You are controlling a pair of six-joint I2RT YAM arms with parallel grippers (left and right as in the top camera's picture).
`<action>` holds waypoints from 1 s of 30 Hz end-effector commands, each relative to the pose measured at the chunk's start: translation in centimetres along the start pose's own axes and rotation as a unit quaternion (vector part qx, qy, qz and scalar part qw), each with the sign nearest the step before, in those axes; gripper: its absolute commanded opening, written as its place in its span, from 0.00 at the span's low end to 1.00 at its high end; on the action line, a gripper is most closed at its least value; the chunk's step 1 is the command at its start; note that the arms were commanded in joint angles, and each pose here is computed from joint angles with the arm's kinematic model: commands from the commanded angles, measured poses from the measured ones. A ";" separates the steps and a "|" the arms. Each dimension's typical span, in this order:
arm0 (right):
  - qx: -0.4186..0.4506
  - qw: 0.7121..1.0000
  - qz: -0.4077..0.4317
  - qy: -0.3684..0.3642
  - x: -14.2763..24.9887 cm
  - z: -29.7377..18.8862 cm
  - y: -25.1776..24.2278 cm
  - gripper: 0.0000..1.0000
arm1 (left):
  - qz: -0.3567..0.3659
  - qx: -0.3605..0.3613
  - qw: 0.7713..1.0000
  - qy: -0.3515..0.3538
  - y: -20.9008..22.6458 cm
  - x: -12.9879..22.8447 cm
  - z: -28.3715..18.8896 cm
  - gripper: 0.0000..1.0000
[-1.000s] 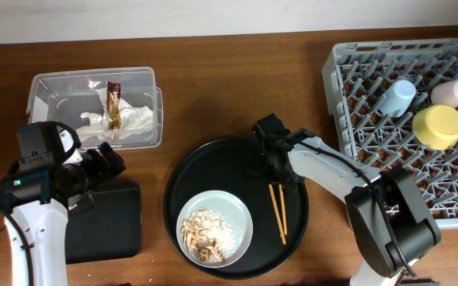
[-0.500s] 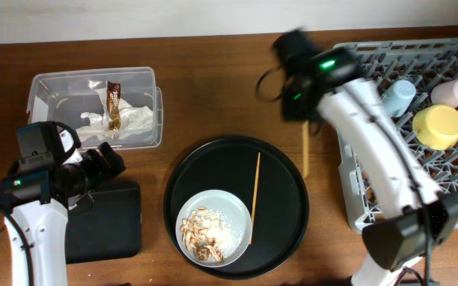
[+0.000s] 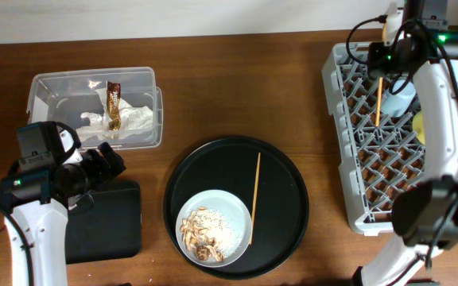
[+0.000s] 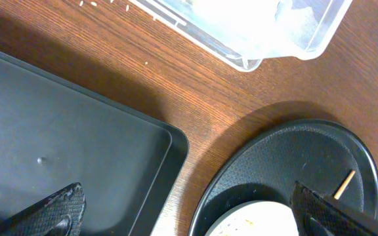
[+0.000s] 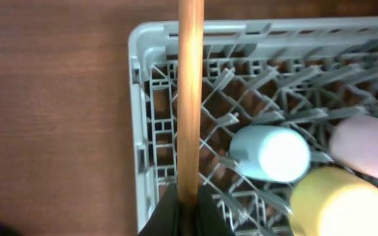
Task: Sort waste into correct bins and load items into the dishwasher rack
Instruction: 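Carry the chopstick to the rack and insert it upright, then return the right gripper to the tray and grasp the second chopstick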
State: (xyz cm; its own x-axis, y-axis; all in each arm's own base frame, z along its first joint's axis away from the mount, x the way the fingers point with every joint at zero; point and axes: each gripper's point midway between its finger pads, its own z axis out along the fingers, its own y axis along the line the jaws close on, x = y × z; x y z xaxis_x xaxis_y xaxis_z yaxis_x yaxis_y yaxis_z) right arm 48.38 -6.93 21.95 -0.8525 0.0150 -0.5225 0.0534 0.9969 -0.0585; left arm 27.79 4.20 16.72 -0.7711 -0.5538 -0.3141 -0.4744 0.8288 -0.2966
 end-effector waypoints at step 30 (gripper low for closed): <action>-0.321 0.902 -0.022 0.287 13.1 -6.7 19.2 0.68 | -0.004 0.002 1.000 -0.012 -0.1 -0.5 -0.6 0.99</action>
State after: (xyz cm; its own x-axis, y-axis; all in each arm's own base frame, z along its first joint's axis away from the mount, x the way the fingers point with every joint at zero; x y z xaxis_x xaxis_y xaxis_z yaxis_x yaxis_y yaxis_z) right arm 36.19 9.12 19.89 -0.9961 -0.0866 -0.0192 -0.0831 0.8337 0.5460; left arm 27.80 4.18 16.72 -0.7713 -0.5534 -0.3144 -0.4738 0.8290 -0.2970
